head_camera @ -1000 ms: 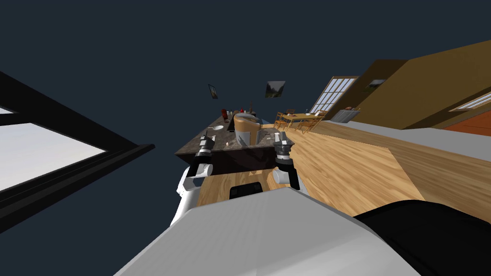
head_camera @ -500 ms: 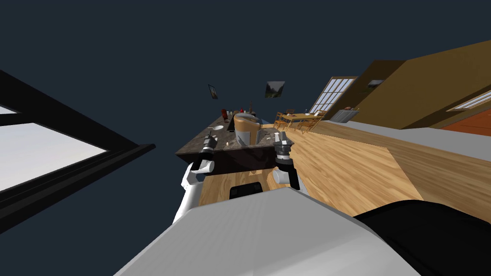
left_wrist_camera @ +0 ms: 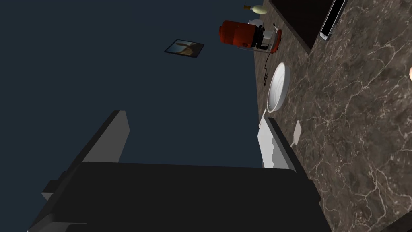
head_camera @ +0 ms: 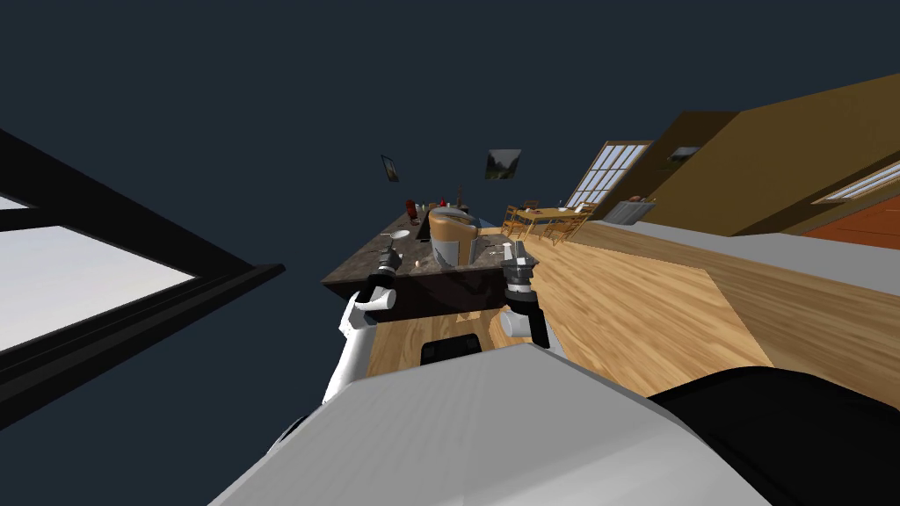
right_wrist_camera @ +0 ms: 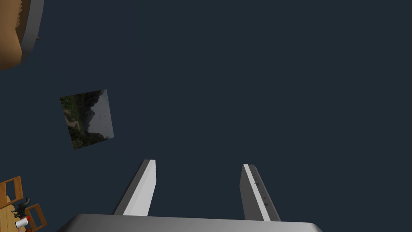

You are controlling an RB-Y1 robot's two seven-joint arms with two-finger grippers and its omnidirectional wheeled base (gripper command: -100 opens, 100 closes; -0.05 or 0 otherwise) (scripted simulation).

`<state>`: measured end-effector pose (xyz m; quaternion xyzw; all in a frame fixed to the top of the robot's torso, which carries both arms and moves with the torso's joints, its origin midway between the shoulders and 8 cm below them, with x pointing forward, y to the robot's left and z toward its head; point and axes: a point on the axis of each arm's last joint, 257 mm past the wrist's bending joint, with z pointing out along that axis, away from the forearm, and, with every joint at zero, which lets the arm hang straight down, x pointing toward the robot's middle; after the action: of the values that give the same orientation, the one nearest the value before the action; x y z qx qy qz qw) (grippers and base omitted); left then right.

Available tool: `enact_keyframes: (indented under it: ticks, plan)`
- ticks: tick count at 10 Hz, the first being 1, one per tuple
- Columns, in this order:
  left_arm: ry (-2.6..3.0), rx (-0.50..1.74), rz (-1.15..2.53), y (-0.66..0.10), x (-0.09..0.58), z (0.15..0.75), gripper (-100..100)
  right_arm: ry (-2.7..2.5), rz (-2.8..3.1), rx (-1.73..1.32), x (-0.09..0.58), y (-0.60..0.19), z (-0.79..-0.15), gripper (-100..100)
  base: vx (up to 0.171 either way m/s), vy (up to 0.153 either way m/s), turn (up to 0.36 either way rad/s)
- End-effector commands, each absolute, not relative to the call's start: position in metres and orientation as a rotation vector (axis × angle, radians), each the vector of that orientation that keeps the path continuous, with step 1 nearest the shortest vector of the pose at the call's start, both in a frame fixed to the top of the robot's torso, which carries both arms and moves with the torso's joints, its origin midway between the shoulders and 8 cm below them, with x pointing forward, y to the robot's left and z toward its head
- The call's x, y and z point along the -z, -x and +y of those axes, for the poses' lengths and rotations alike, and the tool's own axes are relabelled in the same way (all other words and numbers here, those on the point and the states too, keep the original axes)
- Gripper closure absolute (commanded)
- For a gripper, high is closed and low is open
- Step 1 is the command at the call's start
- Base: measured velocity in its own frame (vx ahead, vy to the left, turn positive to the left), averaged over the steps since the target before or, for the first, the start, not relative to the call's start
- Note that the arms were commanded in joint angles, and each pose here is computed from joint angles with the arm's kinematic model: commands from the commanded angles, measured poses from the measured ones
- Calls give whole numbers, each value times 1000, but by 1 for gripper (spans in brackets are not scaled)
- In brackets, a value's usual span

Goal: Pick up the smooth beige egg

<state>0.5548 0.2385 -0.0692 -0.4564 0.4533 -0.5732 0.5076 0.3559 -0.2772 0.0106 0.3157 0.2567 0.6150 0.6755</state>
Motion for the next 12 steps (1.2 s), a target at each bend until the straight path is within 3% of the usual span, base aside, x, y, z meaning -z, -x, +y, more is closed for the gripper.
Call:
enact_keyframes:
  ticks: [1, 12]
  plan:
    - [1139, 1359, 1126, -561, 80, 238, -100, -710, 577, -1383, -11, -356, -277, 0, 4, 12, -15]
    - [1373, 1204, 1359, -606, 148, 221, -100, -710, 577, -1383, -11, -356, -277, 0, 18, 20, -18]
